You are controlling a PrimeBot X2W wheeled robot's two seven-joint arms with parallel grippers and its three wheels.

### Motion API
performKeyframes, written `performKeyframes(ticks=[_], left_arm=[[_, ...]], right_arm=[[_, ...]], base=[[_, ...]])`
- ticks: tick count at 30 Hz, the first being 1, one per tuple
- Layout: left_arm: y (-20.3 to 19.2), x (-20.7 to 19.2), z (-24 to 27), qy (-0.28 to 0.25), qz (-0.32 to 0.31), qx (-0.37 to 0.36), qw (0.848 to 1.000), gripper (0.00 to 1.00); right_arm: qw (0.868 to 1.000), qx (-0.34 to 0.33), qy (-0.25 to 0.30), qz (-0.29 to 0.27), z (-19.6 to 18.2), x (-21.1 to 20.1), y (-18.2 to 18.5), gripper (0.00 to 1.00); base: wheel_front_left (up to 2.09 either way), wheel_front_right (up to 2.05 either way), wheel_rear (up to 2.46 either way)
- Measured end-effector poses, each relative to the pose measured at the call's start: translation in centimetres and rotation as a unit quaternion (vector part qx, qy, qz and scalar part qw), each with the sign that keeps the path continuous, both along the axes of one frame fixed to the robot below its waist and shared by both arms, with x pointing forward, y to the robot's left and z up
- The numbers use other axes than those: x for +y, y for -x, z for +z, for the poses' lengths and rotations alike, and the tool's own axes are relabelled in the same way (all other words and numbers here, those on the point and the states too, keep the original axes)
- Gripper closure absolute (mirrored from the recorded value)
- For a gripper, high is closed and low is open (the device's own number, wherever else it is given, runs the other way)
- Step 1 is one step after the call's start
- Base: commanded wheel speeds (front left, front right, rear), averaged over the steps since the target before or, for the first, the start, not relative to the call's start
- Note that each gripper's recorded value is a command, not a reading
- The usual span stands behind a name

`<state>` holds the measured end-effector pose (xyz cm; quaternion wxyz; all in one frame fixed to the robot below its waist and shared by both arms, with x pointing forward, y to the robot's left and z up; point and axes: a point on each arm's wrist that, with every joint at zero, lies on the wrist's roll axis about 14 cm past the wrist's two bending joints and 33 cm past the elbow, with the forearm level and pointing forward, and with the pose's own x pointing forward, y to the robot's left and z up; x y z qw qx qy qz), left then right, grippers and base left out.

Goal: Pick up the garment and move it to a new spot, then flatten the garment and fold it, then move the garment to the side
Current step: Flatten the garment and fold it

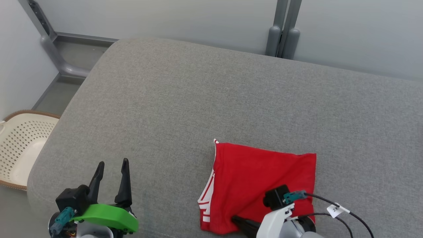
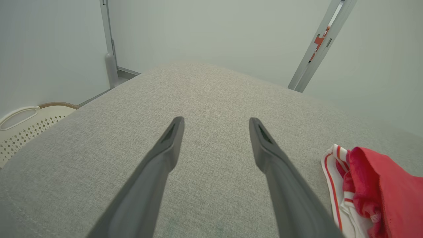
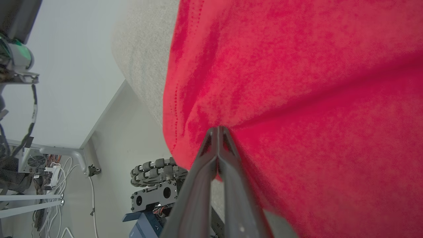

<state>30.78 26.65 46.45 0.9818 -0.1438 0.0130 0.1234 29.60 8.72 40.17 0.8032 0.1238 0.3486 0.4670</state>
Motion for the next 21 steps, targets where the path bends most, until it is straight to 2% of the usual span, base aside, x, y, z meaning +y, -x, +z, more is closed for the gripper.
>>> performKeyframes(ticks=[3,9,14,18,19,20,21], left_arm=[[-0.3,-0.4,0.0,0.001,-0.006,-0.001,1.0,0.0],[-1.1,-0.8,0.4,0.0,-0.016,-0.008,1.0,0.0],[-2.2,-1.7,1.2,-0.001,-0.032,-0.021,0.999,0.0],[-3.0,-2.6,1.7,-0.008,-0.047,-0.029,0.998,0.0],[-3.2,-2.7,1.9,-0.009,-0.049,-0.032,0.998,0.0],[-3.5,-3.0,2.2,-0.012,-0.054,-0.037,0.998,0.0],[-3.7,-3.3,2.4,-0.013,-0.059,-0.041,0.997,0.0]], right_arm=[[1.0,-0.004,-0.007,0.018,0.2,0.7,1.1,1.0],[0.995,-0.077,-0.059,-0.023,3.4,0.1,-2.1,1.0],[0.98,-0.156,-0.094,-0.076,6.7,-2.5,-5.8,1.0],[0.961,-0.219,-0.109,-0.126,9.5,-5.7,-8.6,1.0],[0.957,-0.23,-0.112,-0.138,10.1,-6.5,-9.2,0.84],[0.952,-0.241,-0.111,-0.152,10.6,-7.5,-9.7,0.76],[0.947,-0.251,-0.11,-0.167,11.1,-8.6,-10.3,0.62]], base=[[0.0,0.0,0.0],[0.0,0.0,0.0],[0.0,0.0,0.0],[0.0,0.0,0.0],[0.0,0.0,0.0],[0.0,0.0,0.0],[0.0,0.0,0.0]])
